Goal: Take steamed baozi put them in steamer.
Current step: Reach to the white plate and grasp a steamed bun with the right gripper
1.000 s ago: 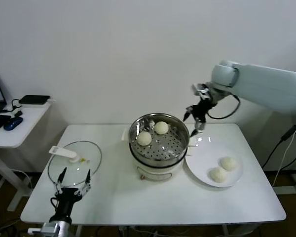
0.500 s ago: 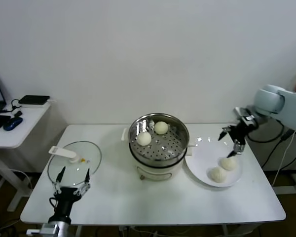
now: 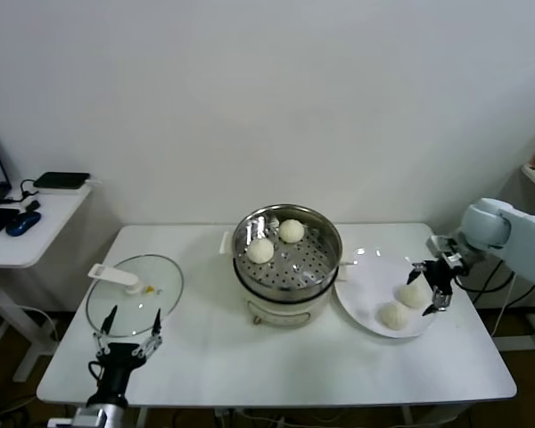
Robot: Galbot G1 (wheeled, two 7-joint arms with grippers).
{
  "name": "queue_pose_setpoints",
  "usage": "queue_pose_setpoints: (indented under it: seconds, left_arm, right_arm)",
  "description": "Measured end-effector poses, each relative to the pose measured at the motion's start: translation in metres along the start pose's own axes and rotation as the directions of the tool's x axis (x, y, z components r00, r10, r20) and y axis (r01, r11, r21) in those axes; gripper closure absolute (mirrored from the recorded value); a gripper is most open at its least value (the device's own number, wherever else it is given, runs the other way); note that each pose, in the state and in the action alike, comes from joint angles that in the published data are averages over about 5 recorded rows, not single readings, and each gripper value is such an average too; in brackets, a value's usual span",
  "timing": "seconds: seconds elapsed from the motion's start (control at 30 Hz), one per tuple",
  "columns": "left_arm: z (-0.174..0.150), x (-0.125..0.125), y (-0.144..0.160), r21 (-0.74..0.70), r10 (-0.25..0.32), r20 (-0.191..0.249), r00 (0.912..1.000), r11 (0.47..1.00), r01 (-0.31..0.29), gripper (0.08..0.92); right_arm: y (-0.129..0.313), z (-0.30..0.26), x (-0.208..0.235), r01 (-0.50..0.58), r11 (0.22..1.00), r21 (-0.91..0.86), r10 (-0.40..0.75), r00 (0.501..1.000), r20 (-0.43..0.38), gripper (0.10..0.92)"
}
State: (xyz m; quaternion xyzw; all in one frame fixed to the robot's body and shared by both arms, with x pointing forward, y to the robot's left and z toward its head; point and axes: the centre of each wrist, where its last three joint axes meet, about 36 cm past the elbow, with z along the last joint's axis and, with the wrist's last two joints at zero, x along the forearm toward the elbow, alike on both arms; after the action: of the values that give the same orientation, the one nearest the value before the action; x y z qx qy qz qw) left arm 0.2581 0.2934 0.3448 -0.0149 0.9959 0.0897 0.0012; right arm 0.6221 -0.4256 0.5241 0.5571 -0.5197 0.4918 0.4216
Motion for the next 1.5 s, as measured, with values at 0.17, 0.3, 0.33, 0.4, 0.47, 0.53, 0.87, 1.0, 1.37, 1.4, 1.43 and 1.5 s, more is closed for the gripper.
queue_pose_setpoints:
  seconds: [0.17,0.3,0.33,0.4,0.47,0.53,0.87,1.0,1.37,1.4,1.43,1.5]
  left_arm:
    - [0.002,0.002,0.001,-0.004,-0.001,-0.008,1.0,1.0,0.001,0.177]
    - [0.004,0.002,0.002,-0.007,-0.003,-0.012,0.9999,1.0,0.003,0.177]
    - [0.004,0.002,0.003,-0.007,-0.004,-0.012,0.9999,1.0,0.004,0.177]
    - [0.004,0.003,0.003,-0.008,-0.006,-0.014,0.9999,1.0,0.006,0.177]
    - [0.006,0.003,0.005,-0.01,-0.007,-0.016,0.9998,1.0,0.007,0.177]
    - [0.007,0.003,0.005,-0.01,-0.008,-0.018,0.9998,1.0,0.008,0.177]
    - [0.009,0.001,0.004,-0.007,-0.004,-0.021,0.9998,1.0,0.004,0.177]
    - [0.009,0.0,0.003,-0.007,-0.003,-0.023,0.9997,1.0,0.003,0.177]
    - [0.009,-0.001,0.003,-0.009,-0.002,-0.024,0.9997,1.0,0.002,0.177]
    - [0.009,-0.001,0.003,-0.009,-0.003,-0.024,0.9997,1.0,0.002,0.177]
    - [0.009,-0.001,0.003,-0.009,-0.003,-0.024,0.9997,1.0,0.002,0.177]
    - [0.009,-0.001,0.003,-0.009,-0.003,-0.025,0.9997,1.0,0.003,0.177]
  right_arm:
    - [-0.004,-0.004,-0.021,0.013,1.0,0.002,-0.013,1.0,-0.004,0.2]
    - [-0.009,-0.01,-0.035,0.023,1.0,0.007,-0.022,1.0,-0.006,0.2]
    - [-0.011,-0.011,-0.038,0.026,1.0,0.009,-0.025,1.0,-0.006,0.2]
    - [-0.013,-0.014,-0.044,0.031,0.999,0.012,-0.031,1.0,-0.007,0.2]
    - [-0.014,-0.016,-0.049,0.035,0.999,0.013,-0.034,0.999,-0.007,0.2]
    - [-0.016,-0.018,-0.054,0.037,0.999,0.014,-0.037,0.999,-0.008,0.2]
    - [-0.022,-0.02,-0.069,0.045,0.999,0.009,-0.045,0.999,-0.016,0.2]
    - [-0.023,-0.021,-0.074,0.049,0.999,0.004,-0.049,0.999,-0.015,0.2]
    - [-0.027,-0.024,-0.081,0.058,0.998,-0.003,-0.058,0.998,-0.013,0.256]
    - [-0.027,-0.024,-0.081,0.058,0.998,-0.003,-0.058,0.998,-0.013,0.275]
    - [-0.027,-0.024,-0.081,0.058,0.998,-0.004,-0.058,0.998,-0.013,0.29]
    - [-0.026,-0.024,-0.081,0.058,0.998,-0.006,-0.058,0.998,-0.013,0.313]
